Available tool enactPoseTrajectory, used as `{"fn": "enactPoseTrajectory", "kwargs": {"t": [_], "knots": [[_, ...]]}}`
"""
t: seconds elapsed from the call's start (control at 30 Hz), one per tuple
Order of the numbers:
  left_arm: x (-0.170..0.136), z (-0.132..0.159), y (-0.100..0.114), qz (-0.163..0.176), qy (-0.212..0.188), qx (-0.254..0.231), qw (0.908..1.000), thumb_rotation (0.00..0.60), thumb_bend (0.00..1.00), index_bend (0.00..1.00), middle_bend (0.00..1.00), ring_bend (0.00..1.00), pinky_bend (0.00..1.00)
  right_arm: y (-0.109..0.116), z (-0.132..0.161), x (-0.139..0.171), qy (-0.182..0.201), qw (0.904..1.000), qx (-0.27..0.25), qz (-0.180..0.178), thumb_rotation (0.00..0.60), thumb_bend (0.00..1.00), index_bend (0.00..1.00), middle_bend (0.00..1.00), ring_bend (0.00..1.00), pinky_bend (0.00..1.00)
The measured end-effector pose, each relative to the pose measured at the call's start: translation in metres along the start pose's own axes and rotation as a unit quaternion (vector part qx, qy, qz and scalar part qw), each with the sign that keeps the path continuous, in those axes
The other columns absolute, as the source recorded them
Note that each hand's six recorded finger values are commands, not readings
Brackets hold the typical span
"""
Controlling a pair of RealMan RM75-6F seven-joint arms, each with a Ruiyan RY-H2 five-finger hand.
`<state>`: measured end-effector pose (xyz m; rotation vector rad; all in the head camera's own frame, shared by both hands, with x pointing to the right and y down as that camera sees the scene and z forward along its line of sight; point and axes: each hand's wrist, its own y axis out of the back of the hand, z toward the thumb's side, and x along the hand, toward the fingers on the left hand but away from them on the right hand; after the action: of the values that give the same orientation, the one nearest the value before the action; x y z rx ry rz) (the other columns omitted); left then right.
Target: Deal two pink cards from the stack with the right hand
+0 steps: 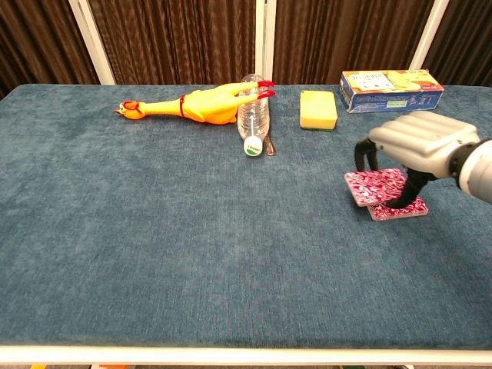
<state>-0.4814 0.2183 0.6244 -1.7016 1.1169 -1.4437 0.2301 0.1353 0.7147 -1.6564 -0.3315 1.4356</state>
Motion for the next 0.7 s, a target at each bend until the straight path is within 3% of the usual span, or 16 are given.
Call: {"fn": "enactPoseTrajectory", "kwargs": {"t": [0.33,0.7], "knots": [[-0.002,-0.004,0.003,0.003,0.005,-0.003,1.0,0.6,0.03,0.16,0.14,0.08,0.18,0.013,0.062,-0.02,0.023,0.9997,-0.003,0.004,0.6,0.12,0.44,0.43,0.86,1.0],[-0.003,-0.01,0.002,0.001,0.009,-0.008,0.9999,0.6,0.03,0.16,0.14,0.08,0.18,0.015,0.102,-0.037,0.037,0.9992,-0.008,0.009,0.6,0.12,0.44,0.43,0.86,1.0]]}}
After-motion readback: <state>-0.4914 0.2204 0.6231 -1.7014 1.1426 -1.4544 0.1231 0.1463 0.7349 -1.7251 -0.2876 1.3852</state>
